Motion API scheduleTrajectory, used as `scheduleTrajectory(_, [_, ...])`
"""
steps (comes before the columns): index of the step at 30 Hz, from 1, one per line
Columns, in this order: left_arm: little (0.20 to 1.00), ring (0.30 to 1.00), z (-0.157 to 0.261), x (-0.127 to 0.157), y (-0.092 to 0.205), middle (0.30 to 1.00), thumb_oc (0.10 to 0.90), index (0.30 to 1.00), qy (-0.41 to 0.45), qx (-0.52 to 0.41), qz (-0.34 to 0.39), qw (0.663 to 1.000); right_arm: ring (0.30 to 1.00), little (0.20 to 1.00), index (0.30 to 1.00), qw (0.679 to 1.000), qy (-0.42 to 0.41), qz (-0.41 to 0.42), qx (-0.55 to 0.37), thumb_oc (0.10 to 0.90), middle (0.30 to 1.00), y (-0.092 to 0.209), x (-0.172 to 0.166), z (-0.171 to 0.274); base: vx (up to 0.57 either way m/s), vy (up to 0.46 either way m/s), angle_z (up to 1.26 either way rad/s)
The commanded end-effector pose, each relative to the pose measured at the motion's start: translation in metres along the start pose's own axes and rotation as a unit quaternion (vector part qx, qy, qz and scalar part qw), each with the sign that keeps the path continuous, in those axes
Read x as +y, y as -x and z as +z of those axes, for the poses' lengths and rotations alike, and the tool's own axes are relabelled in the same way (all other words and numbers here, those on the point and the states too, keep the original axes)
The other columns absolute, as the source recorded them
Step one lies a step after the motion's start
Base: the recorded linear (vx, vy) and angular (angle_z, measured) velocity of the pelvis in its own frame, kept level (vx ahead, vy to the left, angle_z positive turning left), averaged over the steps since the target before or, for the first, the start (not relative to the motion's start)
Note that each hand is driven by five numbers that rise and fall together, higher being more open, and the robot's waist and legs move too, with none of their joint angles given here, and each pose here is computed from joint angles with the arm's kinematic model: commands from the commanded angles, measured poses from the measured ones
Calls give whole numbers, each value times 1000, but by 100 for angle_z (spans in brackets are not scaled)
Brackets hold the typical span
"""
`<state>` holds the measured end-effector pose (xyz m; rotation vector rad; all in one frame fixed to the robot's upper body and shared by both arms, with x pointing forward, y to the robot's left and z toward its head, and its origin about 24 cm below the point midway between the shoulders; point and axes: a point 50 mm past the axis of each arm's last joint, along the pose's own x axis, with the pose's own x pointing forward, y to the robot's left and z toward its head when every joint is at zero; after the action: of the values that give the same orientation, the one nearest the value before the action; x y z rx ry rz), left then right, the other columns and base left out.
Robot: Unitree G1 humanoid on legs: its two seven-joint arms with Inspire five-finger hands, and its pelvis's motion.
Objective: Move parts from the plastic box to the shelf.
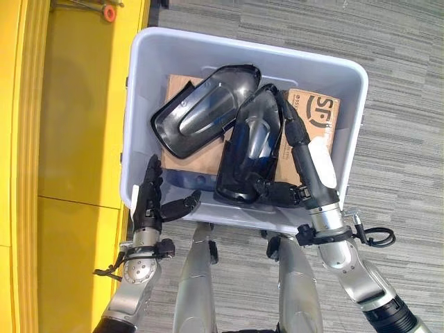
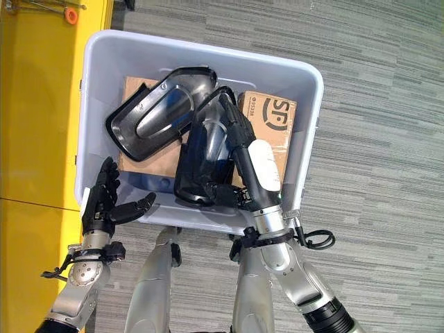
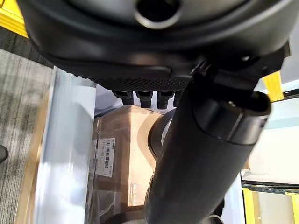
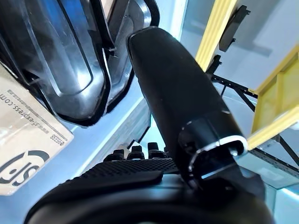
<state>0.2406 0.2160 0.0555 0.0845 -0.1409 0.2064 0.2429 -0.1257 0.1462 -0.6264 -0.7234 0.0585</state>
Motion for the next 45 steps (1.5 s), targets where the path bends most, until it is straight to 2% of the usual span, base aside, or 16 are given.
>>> scheduleTrajectory(1, [1000,1000,29,5,22,1000,900,1000,-8,-65,-11,998,1000,1000,1000,992,8,-47,-113,900,1000,-12,-19,29,0,0,0])
scheduleTrajectory(8, [1000,1000,65,1,16,1000,900,1000,9,-147,-3,989,1000,1000,1000,992,-2,-56,-114,900,1000,-14,-20,31,0,0,0])
scheduleTrajectory(13, [1000,1000,76,1,13,1000,900,1000,9,-176,9,984,1000,1000,1000,991,-12,-59,-115,900,1000,-13,-21,33,0,0,0])
scheduleTrajectory(15, [1000,1000,92,0,11,1000,900,1000,12,-218,21,976,1000,1000,1000,991,-24,-62,-113,900,1000,-10,-23,33,0,0,0])
scheduleTrajectory(23, [1000,1000,116,2,8,1000,900,1000,29,-279,46,959,1000,1000,1000,993,-22,-59,-101,900,1000,-4,-24,28,0,0,0])
scheduleTrajectory(35, [1000,1000,127,3,10,1000,900,1000,41,-307,60,949,1000,1000,1000,997,-22,-22,-65,900,1000,-1,-10,14,0,0,0])
scheduleTrajectory(42, [1000,1000,127,6,10,1000,900,1000,45,-307,71,948,1000,1000,1000,997,-71,4,-21,900,1000,1,6,4,0,0,0])
scheduleTrajectory(45, [1000,1000,128,8,10,1000,900,1000,45,-308,76,947,1000,1000,1000,998,-67,15,-7,900,1000,3,10,-2,0,0,0])
